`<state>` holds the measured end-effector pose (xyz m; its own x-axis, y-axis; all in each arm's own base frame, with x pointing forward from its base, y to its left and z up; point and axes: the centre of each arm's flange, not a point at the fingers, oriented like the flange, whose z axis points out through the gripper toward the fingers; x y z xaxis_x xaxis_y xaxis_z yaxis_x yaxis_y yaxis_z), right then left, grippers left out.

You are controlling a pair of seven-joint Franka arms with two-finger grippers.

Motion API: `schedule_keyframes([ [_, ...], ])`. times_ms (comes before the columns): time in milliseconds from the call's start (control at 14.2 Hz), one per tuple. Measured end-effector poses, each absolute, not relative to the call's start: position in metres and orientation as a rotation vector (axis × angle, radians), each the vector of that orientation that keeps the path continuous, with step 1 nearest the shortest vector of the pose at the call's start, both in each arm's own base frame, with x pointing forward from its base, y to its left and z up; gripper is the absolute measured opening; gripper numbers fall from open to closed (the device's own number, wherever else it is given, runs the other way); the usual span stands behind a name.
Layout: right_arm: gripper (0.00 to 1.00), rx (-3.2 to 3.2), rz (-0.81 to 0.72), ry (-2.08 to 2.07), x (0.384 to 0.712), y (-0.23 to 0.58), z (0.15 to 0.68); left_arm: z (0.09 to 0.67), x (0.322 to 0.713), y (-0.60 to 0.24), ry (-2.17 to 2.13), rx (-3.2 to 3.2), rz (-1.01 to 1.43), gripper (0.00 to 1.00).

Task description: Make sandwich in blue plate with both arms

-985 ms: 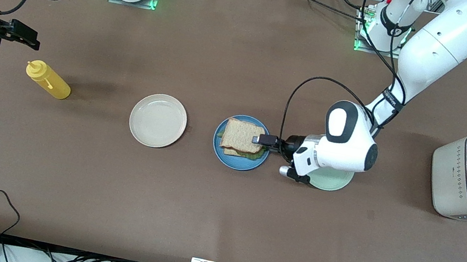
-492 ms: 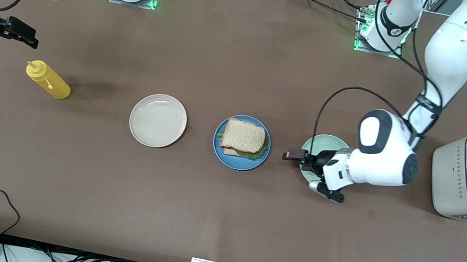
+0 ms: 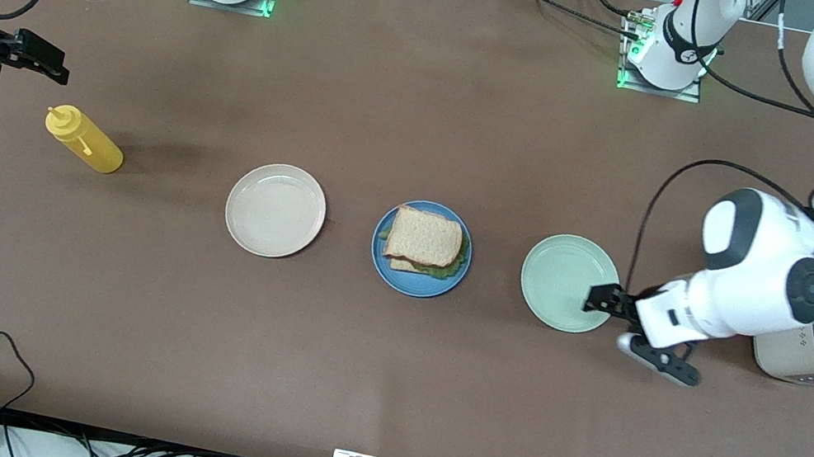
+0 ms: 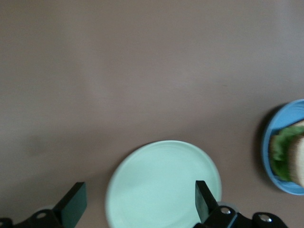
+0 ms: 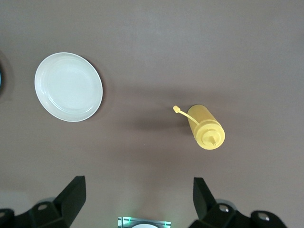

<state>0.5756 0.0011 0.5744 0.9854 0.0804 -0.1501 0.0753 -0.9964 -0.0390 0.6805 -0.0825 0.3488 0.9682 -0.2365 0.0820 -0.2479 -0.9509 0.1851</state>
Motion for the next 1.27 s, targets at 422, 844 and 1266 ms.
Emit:
schedule_keyframes([
  [422, 1.00, -3.097, 0.237, -0.122, 0.576, 0.001, 0.574, 0.479, 0.653, -0.005, -0.231, 3.049, 0.140, 1.00],
  [844, 1.00, -3.097, 0.237, -0.127, 0.575, 0.003, 0.574, 0.562, 0.595, 0.020, -0.058, 3.072, 0.016, 1.00],
  [1266, 1.00, -3.102, 0.189, -0.128, 0.579, 0.007, 0.577, 0.568, 0.584, 0.005, -0.016, 3.074, -0.046, 1.00],
])
